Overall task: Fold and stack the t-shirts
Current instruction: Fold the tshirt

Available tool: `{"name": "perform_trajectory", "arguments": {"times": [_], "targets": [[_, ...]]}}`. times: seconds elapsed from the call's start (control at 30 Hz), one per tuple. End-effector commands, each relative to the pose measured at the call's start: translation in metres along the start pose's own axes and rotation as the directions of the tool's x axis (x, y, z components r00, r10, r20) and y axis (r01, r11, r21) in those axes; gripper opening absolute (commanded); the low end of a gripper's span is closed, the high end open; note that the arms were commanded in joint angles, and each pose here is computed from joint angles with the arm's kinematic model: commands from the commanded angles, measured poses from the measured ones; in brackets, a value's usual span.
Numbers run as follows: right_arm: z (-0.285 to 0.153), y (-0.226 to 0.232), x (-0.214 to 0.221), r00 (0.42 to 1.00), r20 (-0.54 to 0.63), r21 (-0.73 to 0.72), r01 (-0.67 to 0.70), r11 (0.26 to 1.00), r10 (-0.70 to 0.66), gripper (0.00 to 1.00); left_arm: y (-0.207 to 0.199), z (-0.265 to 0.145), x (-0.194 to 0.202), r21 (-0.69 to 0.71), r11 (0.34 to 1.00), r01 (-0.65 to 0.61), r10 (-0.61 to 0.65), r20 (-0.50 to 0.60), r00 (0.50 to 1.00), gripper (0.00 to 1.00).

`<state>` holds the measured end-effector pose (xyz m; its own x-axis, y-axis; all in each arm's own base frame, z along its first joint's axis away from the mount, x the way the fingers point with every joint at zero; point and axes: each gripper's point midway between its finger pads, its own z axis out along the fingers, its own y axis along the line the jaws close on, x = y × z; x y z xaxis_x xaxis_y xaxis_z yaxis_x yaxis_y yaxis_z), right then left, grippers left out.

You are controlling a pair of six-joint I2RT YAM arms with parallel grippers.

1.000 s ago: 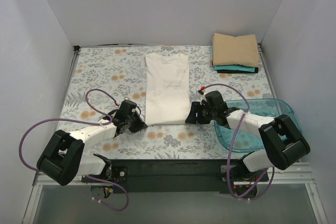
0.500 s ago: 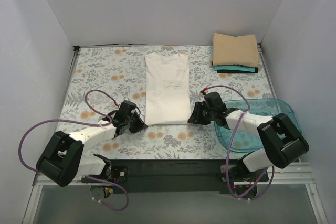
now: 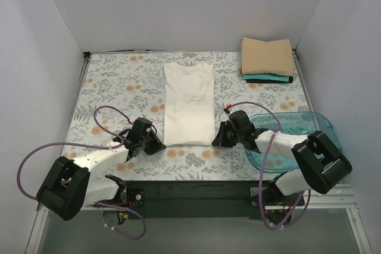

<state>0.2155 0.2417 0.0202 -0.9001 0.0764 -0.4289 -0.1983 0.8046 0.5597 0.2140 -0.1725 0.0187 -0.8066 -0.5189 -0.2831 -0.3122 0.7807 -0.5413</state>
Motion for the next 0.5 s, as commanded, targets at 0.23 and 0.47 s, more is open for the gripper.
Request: {"name": "perform_trajectory", "arguments": {"times": [0.23,0.47], "targets": [[-0.036,-0.005,0.077,0.985,-0.139,-0.054,0.097,0.994,-0.104,0.01,0.029,-0.038,0.061,0.000,1.000,0.021,-0.020,-0.180,0.983,0.00],[-0.059,0.003,0.106,0.975,-0.195,-0.107,0.090,0.990,-0.110,0.01,0.021,-0.061,0.083,0.068,0.996,0.052,-0.034,-0.243,0.969,0.00]]}}
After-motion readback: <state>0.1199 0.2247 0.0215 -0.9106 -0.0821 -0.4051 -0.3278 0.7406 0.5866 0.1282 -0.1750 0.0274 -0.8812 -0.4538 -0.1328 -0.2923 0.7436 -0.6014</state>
